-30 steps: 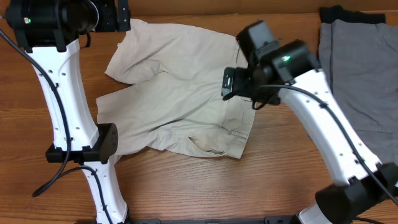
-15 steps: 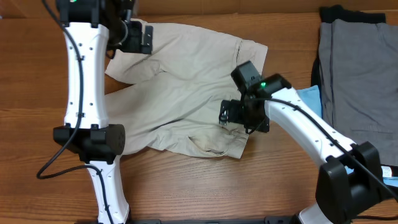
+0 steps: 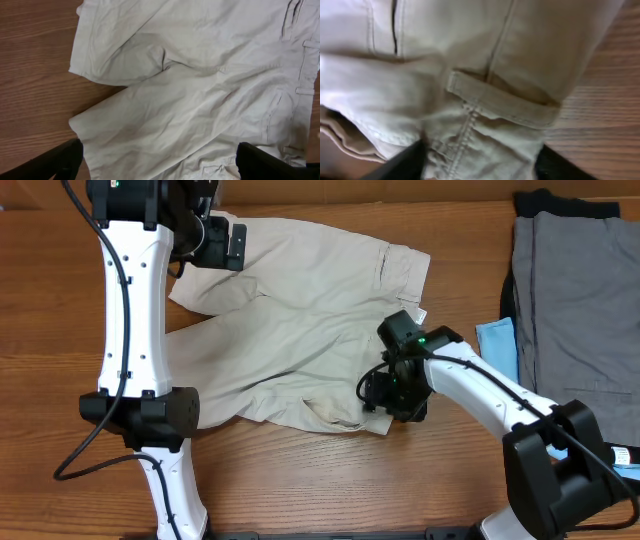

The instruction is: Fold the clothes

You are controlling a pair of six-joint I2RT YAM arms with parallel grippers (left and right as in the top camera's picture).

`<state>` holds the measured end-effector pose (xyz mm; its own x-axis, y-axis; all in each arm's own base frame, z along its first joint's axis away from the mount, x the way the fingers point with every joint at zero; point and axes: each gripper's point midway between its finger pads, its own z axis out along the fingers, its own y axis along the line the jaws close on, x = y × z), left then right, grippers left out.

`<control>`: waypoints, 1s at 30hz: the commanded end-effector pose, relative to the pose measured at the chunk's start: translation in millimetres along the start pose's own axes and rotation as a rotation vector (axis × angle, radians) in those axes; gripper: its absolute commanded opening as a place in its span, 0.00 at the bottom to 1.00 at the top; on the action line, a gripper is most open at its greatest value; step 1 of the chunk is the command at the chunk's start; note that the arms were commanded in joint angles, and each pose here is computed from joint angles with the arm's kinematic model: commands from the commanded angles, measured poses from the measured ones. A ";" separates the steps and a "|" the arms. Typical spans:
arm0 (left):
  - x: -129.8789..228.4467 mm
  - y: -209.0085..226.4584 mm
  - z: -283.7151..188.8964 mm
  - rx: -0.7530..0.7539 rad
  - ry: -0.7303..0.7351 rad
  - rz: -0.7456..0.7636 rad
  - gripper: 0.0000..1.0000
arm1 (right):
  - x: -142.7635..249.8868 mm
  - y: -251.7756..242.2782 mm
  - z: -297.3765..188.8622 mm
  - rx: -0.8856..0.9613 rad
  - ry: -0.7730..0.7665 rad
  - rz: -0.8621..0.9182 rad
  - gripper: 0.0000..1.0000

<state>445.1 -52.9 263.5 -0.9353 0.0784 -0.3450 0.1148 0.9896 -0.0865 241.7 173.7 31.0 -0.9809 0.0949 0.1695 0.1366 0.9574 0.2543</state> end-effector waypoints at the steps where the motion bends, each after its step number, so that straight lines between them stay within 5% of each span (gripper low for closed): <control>1: 1.7 3.3 -9.2 -0.017 -0.014 0.013 1.00 | 5.5 6.1 -0.1 -0.051 0.010 0.002 0.24; 4: 1.7 3.0 -9.1 -0.016 -0.014 0.014 1.00 | -1.1 -0.1 -0.8 -0.026 -0.017 0.009 0.06; 11: 1.7 3.0 -9.1 -0.016 -0.014 0.014 1.00 | -37.0 -47.7 -17.1 -0.007 -0.097 0.106 0.04; 16: -1.3 2.8 -9.2 -0.015 -0.026 0.015 1.00 | -62.8 -69.2 -36.4 -0.163 -0.141 0.130 0.04; 17: -3.3 2.2 -9.3 -0.011 -0.034 0.015 1.00 | -67.1 -70.5 -42.6 -0.202 -0.151 0.124 0.07; 20: -11.4 -2.7 -9.9 0.019 -0.068 0.018 1.00 | -77.9 -65.0 -74.6 -0.274 -0.224 0.087 0.51; 23: -15.2 -2.8 -19.7 0.018 -0.100 0.020 1.00 | -80.3 -53.3 -116.1 -0.291 -0.322 0.046 0.74; 30: -5.5 -11.8 -97.4 0.020 -0.255 0.038 1.00 | -39.5 -38.9 -215.8 -0.265 -0.523 -0.012 0.83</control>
<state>445.2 -53.9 288.2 -0.9053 0.0759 -0.4180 0.1237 0.9884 -0.0885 314.3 76.7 174.0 -0.9421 0.2763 -0.1898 0.1495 0.8530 0.5000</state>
